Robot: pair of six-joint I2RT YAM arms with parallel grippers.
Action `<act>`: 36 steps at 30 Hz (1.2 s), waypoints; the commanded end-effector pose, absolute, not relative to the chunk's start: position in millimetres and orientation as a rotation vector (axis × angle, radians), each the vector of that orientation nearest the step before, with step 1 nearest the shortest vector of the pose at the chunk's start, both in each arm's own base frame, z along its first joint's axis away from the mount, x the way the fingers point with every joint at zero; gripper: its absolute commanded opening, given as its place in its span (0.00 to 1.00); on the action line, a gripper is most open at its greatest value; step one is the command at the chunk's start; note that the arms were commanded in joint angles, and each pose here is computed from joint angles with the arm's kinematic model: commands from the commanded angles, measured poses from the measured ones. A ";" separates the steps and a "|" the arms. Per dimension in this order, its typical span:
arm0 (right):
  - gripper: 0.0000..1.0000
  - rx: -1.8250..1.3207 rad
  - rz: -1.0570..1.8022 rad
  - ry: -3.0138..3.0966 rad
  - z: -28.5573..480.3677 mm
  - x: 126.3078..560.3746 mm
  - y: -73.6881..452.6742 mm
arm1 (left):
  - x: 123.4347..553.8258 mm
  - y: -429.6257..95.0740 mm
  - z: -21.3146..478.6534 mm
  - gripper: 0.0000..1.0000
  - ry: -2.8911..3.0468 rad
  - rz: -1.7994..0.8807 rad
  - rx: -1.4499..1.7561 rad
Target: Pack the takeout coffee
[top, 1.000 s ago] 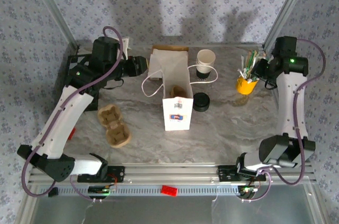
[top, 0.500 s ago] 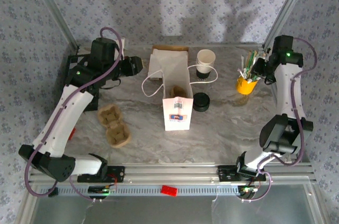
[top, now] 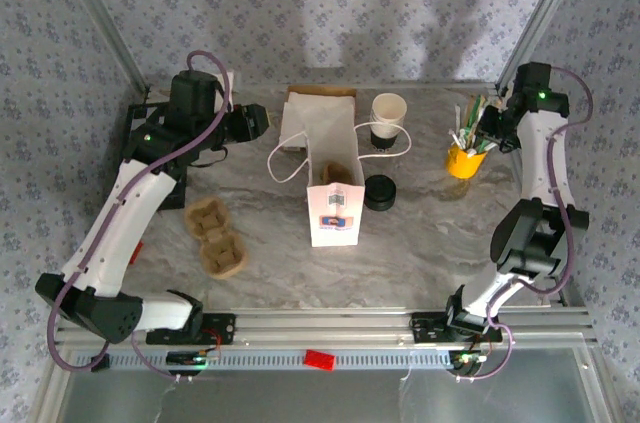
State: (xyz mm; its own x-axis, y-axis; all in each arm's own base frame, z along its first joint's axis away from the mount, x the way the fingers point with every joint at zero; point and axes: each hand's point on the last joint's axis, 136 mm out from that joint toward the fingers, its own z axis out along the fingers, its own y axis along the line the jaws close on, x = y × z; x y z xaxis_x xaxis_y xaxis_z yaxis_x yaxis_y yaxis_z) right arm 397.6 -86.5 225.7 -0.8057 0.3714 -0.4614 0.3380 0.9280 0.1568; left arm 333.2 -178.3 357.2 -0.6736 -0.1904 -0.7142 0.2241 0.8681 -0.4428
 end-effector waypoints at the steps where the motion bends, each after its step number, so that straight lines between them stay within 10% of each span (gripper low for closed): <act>1: 0.26 0.478 0.071 2.572 231.9 405.9 -92.5 | 334.3 -177.1 369.4 0.45 2.176 -0.669 0.022; 13: 0.02 0.467 0.058 2.501 271.4 393.5 -86.3 | 335.1 -175.6 372.1 0.45 2.168 -0.671 0.013; 36: 0.00 0.390 0.412 2.221 392.4 318.9 -10.3 | 311.5 -167.8 373.8 0.45 2.178 -0.707 -0.010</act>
State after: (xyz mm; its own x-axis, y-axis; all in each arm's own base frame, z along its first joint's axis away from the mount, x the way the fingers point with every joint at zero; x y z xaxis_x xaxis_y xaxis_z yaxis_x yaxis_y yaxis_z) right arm 329.4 -30.8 374.7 -0.6269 0.3906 -0.6741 0.2015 0.9171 0.3439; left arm 319.7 -171.0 369.8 -0.6561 -0.2231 -0.7209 0.2259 0.8534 -0.4697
